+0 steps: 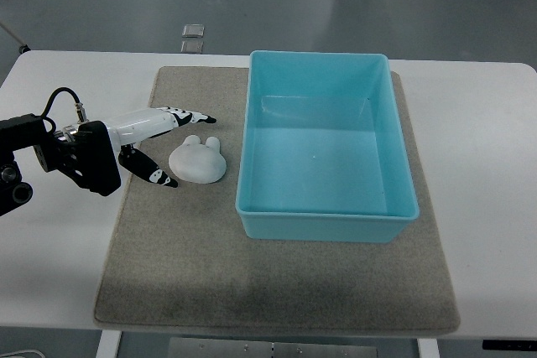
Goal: Place white toy into blue box with left hand
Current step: 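Lower the left hand beside the white bunny toy, then close the left hand fingers around the white bunny toy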
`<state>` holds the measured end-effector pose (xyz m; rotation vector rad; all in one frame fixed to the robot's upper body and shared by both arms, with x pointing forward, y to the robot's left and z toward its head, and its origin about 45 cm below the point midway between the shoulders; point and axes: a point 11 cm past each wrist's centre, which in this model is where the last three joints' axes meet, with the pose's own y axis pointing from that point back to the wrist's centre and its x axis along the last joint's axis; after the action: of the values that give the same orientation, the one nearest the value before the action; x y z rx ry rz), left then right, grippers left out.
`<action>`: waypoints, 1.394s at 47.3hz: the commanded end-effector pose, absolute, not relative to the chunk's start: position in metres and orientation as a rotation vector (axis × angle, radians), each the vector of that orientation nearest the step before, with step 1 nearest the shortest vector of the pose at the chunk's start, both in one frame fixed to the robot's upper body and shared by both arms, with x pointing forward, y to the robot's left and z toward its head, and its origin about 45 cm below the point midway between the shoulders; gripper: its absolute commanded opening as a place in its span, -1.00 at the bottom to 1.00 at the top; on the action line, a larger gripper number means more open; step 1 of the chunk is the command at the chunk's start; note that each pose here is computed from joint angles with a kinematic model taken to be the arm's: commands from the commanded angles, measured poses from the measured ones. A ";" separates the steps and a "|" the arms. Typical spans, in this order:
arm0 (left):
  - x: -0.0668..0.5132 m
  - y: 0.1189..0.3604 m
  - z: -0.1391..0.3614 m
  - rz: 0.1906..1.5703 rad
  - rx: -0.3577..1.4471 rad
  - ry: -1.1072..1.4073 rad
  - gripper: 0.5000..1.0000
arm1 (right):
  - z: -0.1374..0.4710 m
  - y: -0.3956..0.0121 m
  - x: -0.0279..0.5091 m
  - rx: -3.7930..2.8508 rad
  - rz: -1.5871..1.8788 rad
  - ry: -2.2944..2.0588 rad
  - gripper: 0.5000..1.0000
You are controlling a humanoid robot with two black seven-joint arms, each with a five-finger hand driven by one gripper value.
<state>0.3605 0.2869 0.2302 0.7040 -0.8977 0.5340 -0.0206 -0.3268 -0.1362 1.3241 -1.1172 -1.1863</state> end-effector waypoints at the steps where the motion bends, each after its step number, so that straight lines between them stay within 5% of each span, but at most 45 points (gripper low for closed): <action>1: 0.360 0.281 0.227 0.527 0.695 -0.893 0.93 | -0.136 -0.327 -0.021 1.325 -1.186 -1.118 0.74; 11: 0.358 0.273 0.221 0.506 0.687 -0.886 0.87 | -0.136 -0.327 -0.021 1.325 -1.186 -1.118 0.74; 24: 0.358 0.271 0.218 0.466 0.714 -0.940 0.37 | -0.136 -0.327 -0.021 1.325 -1.186 -1.118 0.74; 32: 0.359 0.272 0.218 0.466 0.721 -0.944 -0.15 | -0.136 -0.327 -0.021 1.323 -1.187 -1.117 0.74; 36: 0.360 0.274 0.218 0.464 0.730 -0.951 -0.62 | -0.136 -0.327 -0.021 1.325 -1.186 -1.118 0.74; 41: 0.361 0.276 0.217 0.460 0.742 -0.960 -0.82 | -0.136 -0.327 -0.021 1.325 -1.186 -1.118 0.74; 48: 0.363 0.276 0.220 0.465 0.740 -0.970 -1.00 | -0.136 -0.327 -0.021 1.325 -1.186 -1.118 0.75; 66: 0.376 0.286 0.234 0.492 0.768 -1.005 -1.00 | -0.136 -0.327 -0.021 1.323 -1.187 -1.117 0.74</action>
<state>0.3733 0.2833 0.2310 0.7594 -0.9979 0.4848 -0.0206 -0.3268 -0.1362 1.3241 -1.1172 -1.1862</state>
